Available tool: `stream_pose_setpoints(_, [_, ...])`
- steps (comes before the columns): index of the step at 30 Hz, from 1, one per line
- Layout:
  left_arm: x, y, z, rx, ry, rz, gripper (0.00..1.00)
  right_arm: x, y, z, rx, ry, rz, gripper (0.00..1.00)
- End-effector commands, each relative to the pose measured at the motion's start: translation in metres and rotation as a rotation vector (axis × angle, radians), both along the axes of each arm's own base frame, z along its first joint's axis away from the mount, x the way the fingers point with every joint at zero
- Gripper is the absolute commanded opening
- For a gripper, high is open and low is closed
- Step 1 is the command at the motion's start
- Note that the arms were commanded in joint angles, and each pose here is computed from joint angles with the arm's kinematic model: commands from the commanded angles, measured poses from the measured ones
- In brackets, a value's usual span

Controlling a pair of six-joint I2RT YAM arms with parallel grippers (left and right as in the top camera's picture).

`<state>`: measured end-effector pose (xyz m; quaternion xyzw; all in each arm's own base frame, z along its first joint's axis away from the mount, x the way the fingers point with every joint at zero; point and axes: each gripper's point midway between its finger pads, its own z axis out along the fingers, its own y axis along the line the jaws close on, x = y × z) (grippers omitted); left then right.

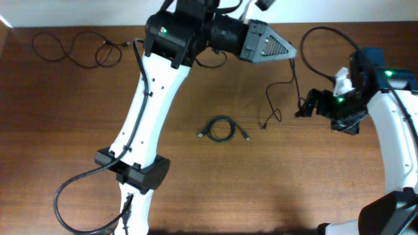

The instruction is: Untangle cables

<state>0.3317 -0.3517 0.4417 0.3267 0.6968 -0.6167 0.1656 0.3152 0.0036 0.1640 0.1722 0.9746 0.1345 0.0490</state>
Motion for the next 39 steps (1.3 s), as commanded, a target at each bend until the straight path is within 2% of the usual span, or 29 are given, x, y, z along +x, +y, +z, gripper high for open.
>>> stream_pose_setpoints(1, [0.002,0.026,0.026,-0.017,-0.094,0.073,0.0,-0.016,-0.039,-0.022,-0.099,0.098,-0.092,0.98])
stream_pose_setpoints(3, [0.02,0.03,0.005,0.089,-0.066,0.196,0.0,-0.017,-0.045,-0.022,-0.099,0.099,-0.112,0.98])
stream_pose_setpoints(7, [0.038,0.039,-0.016,0.201,-0.058,0.326,0.0,-0.015,-0.049,-0.022,-0.1,0.091,-0.125,0.98])
stream_pose_setpoints(10, [0.056,0.051,-0.031,0.297,-0.071,0.445,0.0,-0.018,-0.063,-0.023,-0.143,0.112,-0.224,0.98])
stream_pose_setpoints(18, [0.068,0.062,-0.043,0.367,-0.042,0.547,0.0,-0.026,-0.093,-0.023,-0.304,0.15,-0.403,0.99])
stream_pose_setpoints(21, [0.07,0.064,-0.044,0.375,-0.04,0.559,0.0,-0.025,-0.09,-0.023,-0.289,0.153,-0.432,0.98])
stream_pose_setpoints(25, [0.072,0.068,-0.048,0.4,-0.041,0.584,0.0,-0.018,-0.062,-0.021,-0.123,0.134,-0.381,0.98])
stream_pose_setpoints(30, [0.08,0.082,-0.061,0.484,-0.039,0.667,0.0,-0.018,-0.063,-0.005,-0.13,0.073,-0.39,0.98])
stream_pose_setpoints(39, [0.101,0.125,-0.081,0.667,-0.026,0.915,0.0,-0.02,-0.06,0.051,-0.135,-0.114,-0.369,0.98])
